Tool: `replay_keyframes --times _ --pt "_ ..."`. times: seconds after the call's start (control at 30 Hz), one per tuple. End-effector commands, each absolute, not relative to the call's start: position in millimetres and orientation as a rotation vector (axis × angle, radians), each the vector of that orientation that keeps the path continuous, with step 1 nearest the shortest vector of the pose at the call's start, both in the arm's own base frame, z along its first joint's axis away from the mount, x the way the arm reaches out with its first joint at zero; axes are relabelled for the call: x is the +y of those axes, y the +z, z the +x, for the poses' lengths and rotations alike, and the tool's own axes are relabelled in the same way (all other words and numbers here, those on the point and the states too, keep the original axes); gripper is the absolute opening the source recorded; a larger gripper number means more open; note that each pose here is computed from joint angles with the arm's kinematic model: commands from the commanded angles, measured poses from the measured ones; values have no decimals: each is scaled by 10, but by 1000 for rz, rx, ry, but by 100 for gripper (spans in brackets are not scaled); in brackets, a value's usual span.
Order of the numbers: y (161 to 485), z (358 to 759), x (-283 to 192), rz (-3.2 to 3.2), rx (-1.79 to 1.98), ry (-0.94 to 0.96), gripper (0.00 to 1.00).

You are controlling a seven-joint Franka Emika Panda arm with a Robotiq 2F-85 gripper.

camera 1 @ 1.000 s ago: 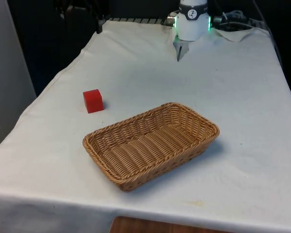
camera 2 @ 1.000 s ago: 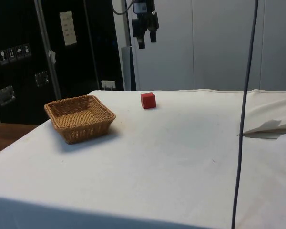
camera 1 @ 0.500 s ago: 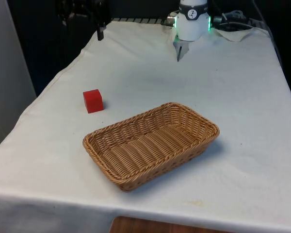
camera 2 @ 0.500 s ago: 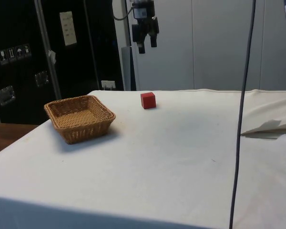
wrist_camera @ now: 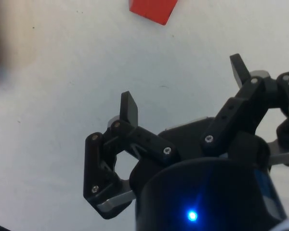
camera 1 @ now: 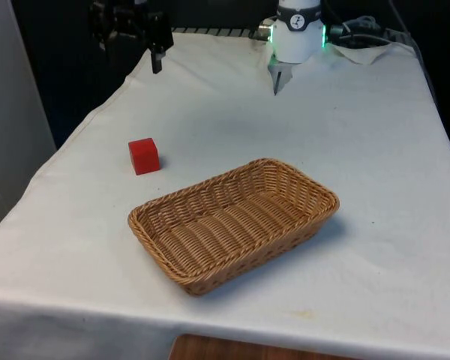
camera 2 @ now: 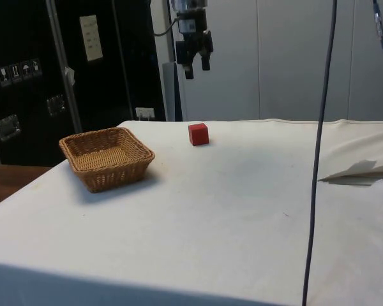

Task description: Pick up the cube and place it into the basket.

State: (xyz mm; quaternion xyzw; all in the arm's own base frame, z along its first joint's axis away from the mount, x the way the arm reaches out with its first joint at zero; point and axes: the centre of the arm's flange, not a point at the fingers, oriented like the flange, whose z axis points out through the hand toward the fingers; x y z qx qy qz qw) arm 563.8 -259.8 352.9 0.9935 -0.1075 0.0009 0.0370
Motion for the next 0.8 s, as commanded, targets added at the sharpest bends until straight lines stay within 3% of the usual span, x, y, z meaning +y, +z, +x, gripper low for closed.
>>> replay_keyframes --times 0.0,0.77 --pt "3515 5640 -2598 3049 -335 1 100" --pt "3274 5680 -2582 3025 -488 -8 100"
